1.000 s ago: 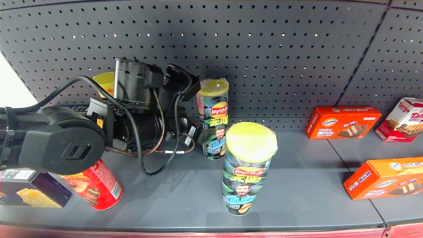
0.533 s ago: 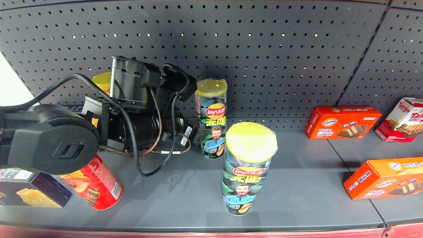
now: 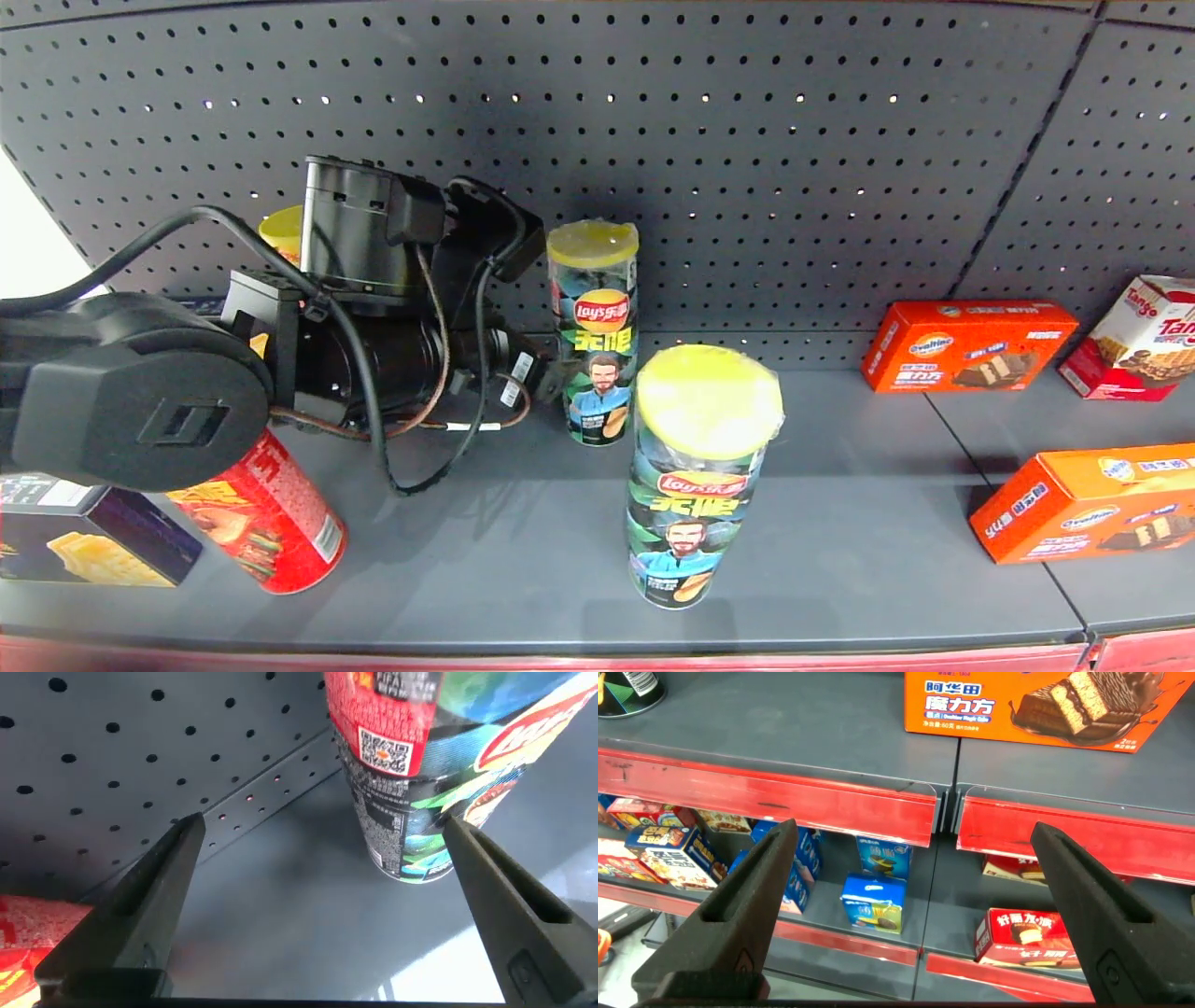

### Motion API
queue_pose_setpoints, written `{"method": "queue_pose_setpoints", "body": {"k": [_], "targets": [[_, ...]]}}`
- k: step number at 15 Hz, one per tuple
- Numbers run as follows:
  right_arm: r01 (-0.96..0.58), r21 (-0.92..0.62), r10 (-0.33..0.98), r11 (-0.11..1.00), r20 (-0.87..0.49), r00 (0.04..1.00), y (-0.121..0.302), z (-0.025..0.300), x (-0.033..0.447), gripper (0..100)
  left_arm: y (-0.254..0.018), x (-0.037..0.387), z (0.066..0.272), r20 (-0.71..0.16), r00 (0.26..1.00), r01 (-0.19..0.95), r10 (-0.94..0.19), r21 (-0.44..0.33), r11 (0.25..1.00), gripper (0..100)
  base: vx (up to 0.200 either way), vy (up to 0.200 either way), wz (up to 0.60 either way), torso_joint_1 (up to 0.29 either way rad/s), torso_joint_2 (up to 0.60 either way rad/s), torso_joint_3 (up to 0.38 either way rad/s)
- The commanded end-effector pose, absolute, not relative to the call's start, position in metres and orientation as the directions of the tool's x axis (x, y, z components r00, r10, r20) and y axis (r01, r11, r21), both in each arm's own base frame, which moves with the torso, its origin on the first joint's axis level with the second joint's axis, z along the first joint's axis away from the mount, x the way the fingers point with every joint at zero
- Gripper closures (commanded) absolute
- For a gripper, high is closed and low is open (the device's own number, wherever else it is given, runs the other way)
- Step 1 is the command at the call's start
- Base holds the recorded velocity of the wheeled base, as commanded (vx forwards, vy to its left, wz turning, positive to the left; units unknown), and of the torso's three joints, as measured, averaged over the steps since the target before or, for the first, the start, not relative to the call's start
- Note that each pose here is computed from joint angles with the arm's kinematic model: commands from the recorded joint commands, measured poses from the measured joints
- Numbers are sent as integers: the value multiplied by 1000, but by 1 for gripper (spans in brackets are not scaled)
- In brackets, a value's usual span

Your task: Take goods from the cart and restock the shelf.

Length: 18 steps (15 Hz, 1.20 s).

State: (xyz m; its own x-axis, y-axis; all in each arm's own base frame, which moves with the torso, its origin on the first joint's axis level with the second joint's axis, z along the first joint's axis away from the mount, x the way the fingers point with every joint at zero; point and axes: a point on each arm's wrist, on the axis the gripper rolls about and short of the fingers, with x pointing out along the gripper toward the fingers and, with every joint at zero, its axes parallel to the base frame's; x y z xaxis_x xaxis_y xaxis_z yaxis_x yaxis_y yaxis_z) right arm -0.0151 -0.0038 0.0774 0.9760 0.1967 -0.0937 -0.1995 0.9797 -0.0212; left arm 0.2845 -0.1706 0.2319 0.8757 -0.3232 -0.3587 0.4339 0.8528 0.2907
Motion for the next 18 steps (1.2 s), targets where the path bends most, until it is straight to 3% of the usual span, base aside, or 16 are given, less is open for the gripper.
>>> {"method": "queue_pose_setpoints", "body": {"k": [1,10,18], "targets": [[-200,-22,197,980,-93,976,-4,77,-15,0,-171,285,232,-359,877,431,-320,291,854,0,0,0,0,0,0,0],[-200,-22,197,980,-95,976,-4,77,-15,0,-167,284,229,-364,891,391,-273,308,867,0,0,0,0,0,0,0],[-200,-22,197,980,-95,976,-4,77,-15,0,-154,268,241,-380,903,334,-198,336,881,0,0,0,0,0,0,0]]}}
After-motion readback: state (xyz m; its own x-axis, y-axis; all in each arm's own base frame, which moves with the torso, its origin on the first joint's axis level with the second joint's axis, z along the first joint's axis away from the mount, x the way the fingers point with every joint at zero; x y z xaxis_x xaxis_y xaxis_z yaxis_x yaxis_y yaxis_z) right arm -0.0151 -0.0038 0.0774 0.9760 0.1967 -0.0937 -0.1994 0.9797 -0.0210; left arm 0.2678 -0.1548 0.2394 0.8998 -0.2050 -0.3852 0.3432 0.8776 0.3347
